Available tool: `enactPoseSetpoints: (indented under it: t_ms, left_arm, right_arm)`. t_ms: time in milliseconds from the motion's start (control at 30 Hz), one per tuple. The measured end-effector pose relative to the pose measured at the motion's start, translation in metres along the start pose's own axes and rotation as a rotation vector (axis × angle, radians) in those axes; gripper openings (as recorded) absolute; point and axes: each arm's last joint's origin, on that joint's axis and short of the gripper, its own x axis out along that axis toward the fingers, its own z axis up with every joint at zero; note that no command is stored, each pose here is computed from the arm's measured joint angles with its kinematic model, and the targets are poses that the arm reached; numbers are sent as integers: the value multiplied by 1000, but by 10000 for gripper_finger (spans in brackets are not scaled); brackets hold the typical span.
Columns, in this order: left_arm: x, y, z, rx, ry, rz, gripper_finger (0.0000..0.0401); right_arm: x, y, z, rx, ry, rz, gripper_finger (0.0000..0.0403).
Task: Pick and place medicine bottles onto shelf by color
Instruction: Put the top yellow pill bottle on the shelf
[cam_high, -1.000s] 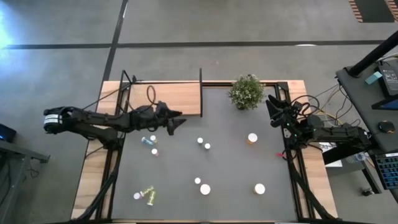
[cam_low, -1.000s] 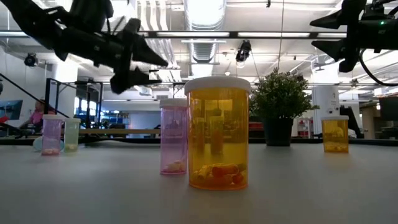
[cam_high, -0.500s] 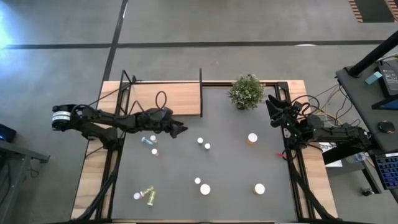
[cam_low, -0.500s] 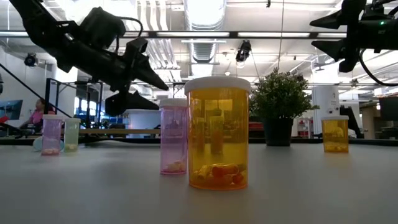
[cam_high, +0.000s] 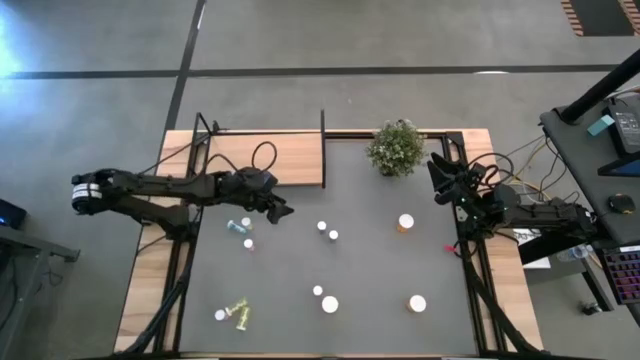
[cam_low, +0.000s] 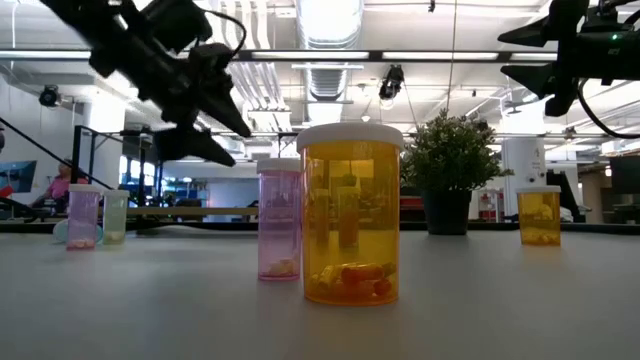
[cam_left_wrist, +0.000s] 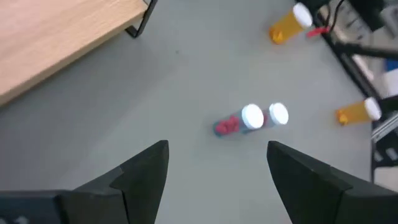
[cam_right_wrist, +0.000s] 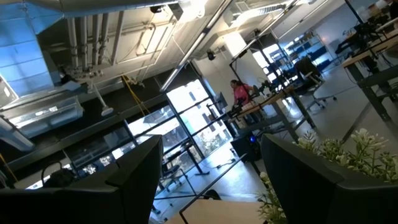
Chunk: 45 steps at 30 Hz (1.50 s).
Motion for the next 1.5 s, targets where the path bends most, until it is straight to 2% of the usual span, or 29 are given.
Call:
enactPoseSetpoints:
  t_ms: [133, 267, 533, 767, 1033, 1133, 1267, 1500]
  left_arm:
    - [-16, -5, 4, 31, 76, 59, 256]
    - [-33, -11, 9, 136, 110, 65, 256]
    - [-60, -23, 15, 165, 69, -83, 256]
    - [-66, -27, 18, 172, 19, -126, 256]
    - [-73, -27, 19, 174, -21, -119, 256]
    - [-71, -24, 18, 151, 16, -87, 256]
    - [-68, -23, 18, 47, 91, -28, 256]
    - [-63, -23, 18, -88, 266, 135, 256]
  right_arm:
    - [0, 0, 0, 0, 0, -1, 260]
    - [0, 0, 0, -1, 1, -1, 260]
    - [0, 0, 0, -1, 1, -1, 260]
    - [0, 0, 0, -1, 1, -1, 260]
    - [0, 0, 0, -1, 1, -1, 260]
    - [0, 0, 0, -1, 1, -1, 260]
    - [0, 0, 0, -1, 1, -1, 260]
    - [0, 0, 0, -1, 1, -1, 260]
